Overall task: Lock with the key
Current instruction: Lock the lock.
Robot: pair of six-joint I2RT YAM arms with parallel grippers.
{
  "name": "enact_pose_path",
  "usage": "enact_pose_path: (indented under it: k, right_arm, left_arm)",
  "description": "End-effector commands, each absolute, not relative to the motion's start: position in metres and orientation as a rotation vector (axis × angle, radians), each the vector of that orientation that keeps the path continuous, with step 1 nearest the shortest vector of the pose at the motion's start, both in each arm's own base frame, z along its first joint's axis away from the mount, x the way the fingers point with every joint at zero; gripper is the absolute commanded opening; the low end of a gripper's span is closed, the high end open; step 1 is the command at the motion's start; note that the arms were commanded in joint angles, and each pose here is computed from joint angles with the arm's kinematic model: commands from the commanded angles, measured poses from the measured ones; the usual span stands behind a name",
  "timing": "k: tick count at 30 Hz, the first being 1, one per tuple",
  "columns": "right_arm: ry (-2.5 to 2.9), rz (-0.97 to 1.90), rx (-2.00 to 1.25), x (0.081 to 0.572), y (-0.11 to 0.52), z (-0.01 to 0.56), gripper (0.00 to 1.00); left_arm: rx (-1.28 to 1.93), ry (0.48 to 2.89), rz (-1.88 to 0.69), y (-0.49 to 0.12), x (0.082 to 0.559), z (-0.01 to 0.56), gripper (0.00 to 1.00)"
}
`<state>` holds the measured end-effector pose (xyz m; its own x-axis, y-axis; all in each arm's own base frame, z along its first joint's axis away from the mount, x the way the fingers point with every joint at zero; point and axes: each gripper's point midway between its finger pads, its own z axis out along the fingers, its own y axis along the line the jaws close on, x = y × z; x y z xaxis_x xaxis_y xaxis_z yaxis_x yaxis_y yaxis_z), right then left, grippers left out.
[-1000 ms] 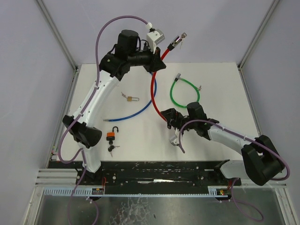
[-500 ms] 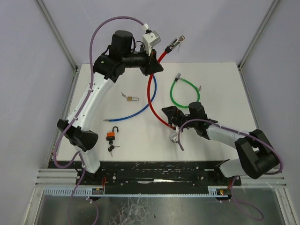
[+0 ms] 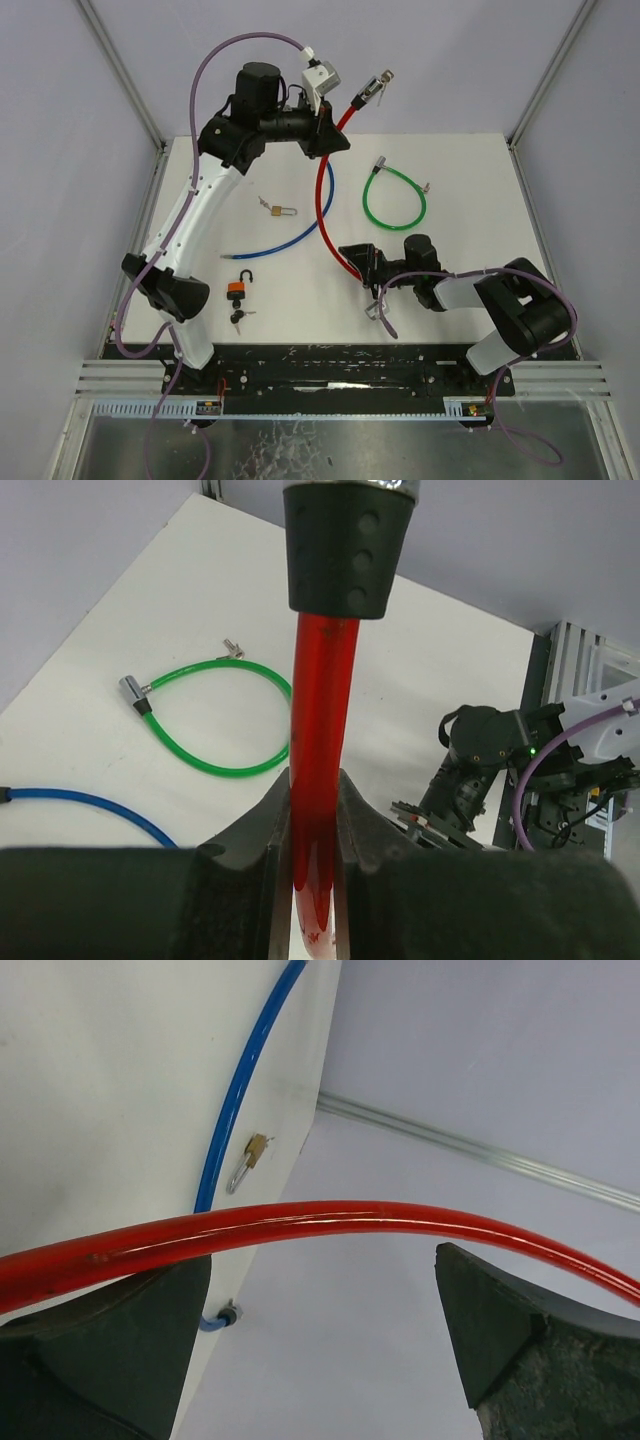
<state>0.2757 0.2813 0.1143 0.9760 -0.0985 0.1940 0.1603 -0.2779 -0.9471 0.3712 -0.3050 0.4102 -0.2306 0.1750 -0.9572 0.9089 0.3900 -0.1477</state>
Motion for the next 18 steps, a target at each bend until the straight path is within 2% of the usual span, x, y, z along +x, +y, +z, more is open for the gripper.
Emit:
enact_pose_path:
  k: [1,18]
  right_arm:
    - [-0.630,-0.612,-1.679,0.243,0.297,0.147,1.00]
    - [-0.773,-0.517,-1.674,0.210,0.327,0.128,1.00]
  left_arm:
    - [0.939,1.555,-0.996,-0.312,0.381,0.437,0.00]
    - [0.911,1.545,-1.096,-0.331,0.404,0.430,0.00]
